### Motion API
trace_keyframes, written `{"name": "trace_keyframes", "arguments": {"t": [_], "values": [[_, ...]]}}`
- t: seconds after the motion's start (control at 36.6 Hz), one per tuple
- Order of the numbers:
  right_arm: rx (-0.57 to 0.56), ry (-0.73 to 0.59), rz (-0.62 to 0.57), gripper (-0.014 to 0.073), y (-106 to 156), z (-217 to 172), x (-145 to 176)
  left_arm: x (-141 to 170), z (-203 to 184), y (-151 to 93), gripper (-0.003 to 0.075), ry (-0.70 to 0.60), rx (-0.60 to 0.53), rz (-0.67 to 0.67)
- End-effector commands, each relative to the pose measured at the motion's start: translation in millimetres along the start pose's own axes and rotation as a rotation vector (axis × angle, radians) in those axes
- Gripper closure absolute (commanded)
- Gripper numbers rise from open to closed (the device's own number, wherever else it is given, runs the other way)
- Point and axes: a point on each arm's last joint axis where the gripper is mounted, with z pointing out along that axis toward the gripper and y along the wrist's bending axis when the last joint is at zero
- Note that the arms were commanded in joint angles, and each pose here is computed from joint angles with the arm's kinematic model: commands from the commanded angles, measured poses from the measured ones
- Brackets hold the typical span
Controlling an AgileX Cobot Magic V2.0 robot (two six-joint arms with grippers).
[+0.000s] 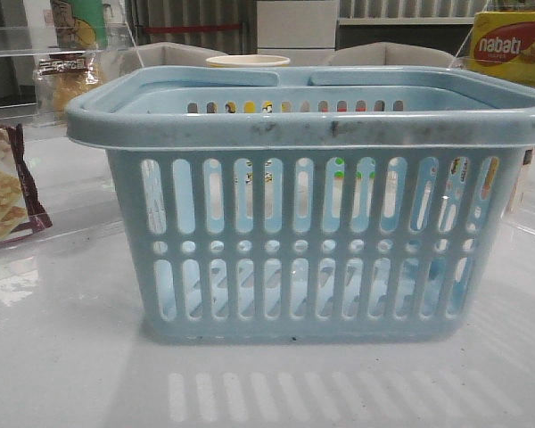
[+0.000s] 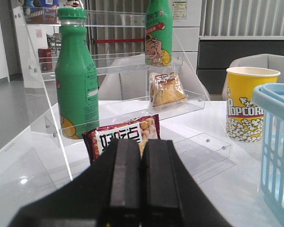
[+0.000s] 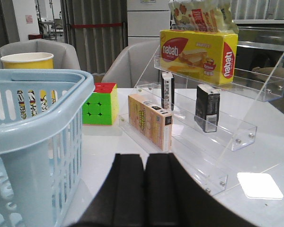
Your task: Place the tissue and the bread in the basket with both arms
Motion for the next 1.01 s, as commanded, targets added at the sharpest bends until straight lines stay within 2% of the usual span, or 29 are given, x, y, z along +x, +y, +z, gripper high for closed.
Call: {"name": "trace_keyframes", "arguments": {"t": [0.0,0.55,0.74,0.87,0.98], "values": [[-0.001,-0.105,-0.003,0.0538,0.2,-1.8,-8.8,-9.0,-2.0,-0.1,0.0629,-0.105,0.004,-0.011],[-0.001,-0.105,-0.003,0.0538,0.2,-1.8,-8.8,-9.0,-2.0,-0.1,0.0629,-0.105,0.004,-0.011],[-0.003,-0.145,-0.003,0.0538,0.4,-2.2,-12.5,-12.0,-2.3,0.0,0.0629,-0.133,0.003,-0.011],[-0.006,-0.196,0.003,0.0538,1.2,-4.3,-27.4,-21.5,-3.7,0.2,0.0629,-0.188,0.002,-0.013],[-0.008,-0.226,-0.003,0.0538,3.3,-12.0,-63.0,-49.6,-8.8,0.4,0.0629,-0.253,0.003,-0.014]]}}
